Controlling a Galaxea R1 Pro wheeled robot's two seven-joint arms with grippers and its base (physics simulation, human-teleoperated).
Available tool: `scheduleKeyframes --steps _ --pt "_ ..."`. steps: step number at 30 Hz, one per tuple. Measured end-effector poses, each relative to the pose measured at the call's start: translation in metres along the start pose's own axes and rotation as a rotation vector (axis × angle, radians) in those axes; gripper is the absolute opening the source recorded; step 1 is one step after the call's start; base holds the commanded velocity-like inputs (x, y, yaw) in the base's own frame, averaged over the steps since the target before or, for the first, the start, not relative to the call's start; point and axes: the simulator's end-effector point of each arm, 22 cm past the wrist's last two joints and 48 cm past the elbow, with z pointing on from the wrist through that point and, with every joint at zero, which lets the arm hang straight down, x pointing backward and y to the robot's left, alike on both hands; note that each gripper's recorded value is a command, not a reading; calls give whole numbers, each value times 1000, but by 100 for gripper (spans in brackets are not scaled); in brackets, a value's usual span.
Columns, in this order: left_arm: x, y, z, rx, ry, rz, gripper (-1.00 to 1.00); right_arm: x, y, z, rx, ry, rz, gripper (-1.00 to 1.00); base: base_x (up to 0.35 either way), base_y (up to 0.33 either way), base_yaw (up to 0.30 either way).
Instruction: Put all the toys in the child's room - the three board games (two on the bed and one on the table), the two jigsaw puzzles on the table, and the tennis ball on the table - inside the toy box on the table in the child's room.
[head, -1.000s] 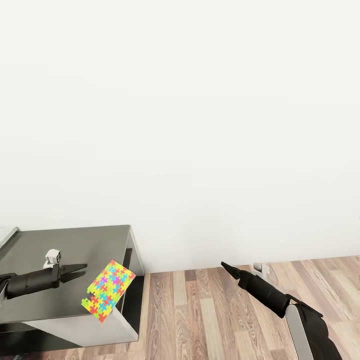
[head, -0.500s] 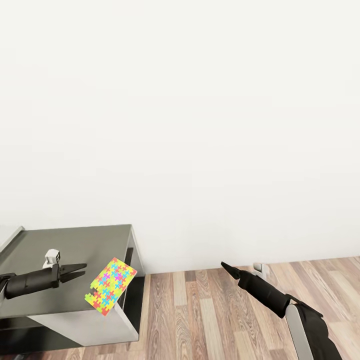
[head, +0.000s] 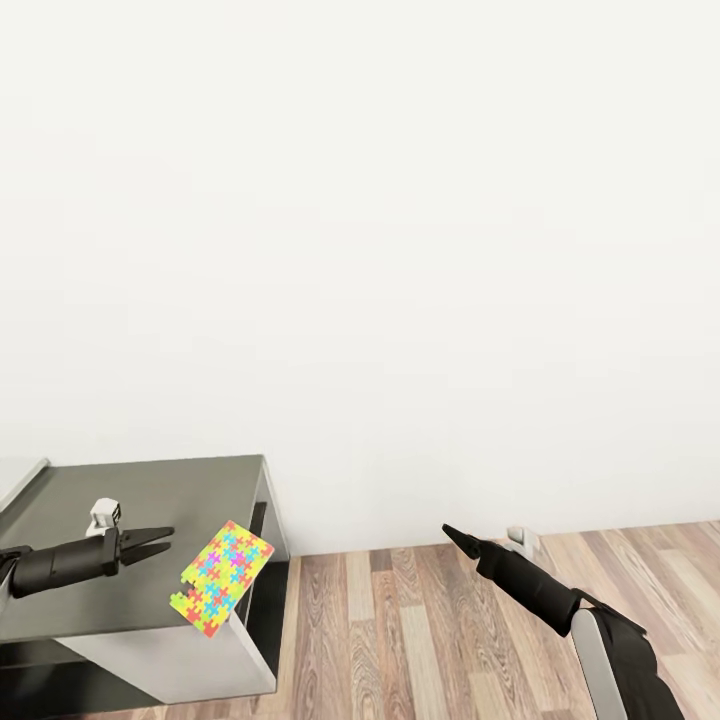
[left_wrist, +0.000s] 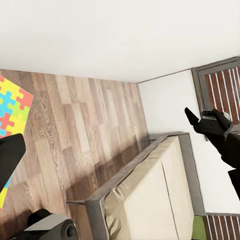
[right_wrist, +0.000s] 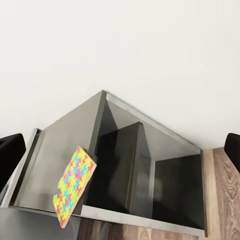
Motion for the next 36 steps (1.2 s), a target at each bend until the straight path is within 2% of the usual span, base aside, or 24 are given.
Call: scheduleKeyframes --steps 22,36 --pt "-6 -16 -4 13 -14 30 100 -11 14 -4 -17 -21 -22 100 0 0 6" --pt "-10 -25 -8 20 -23 49 100 -17 21 -6 -25 -35 -35 100 0 0 102"
